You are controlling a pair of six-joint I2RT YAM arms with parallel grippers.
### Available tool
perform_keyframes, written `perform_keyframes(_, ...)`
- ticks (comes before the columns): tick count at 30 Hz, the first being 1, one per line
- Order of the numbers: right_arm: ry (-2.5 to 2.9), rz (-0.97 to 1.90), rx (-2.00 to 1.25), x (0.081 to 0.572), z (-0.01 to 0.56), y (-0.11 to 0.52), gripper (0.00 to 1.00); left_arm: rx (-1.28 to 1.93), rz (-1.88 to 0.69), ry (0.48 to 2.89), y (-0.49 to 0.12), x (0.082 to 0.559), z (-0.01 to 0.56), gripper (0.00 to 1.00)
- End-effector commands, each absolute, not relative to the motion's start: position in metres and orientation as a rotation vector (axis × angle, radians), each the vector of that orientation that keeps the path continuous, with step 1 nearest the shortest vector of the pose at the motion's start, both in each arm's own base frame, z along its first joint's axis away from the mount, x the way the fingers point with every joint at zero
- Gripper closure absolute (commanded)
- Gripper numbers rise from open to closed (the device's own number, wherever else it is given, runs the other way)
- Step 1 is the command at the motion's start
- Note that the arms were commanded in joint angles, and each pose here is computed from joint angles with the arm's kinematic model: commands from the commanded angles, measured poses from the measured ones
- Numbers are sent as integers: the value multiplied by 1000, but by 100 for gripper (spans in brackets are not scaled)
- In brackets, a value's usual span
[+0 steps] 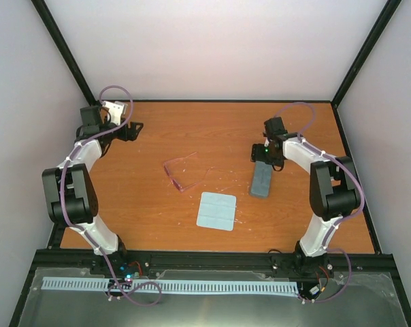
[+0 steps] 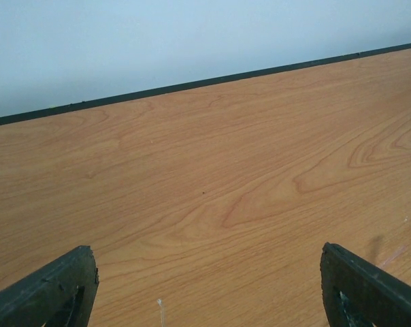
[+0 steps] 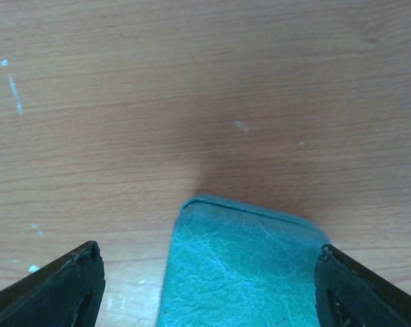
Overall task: Organize the sunglasses
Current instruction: Pick up the sunglasses case from the center of the board.
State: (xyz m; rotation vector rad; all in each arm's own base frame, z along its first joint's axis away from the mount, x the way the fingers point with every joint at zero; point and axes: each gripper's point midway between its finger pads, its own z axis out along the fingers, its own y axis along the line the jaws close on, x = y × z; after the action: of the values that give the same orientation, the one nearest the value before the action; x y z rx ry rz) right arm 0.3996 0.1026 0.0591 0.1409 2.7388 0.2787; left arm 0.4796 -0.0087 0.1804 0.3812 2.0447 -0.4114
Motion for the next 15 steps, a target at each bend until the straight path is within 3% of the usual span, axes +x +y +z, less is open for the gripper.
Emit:
perform_keyframes(1,2859,131,177,384,48,90,18,403,-387,2037,-7,489,189,11)
perform_keyframes(15,2985,54,78,358,37,104,18,398,-423,2055,-10,490,177,11)
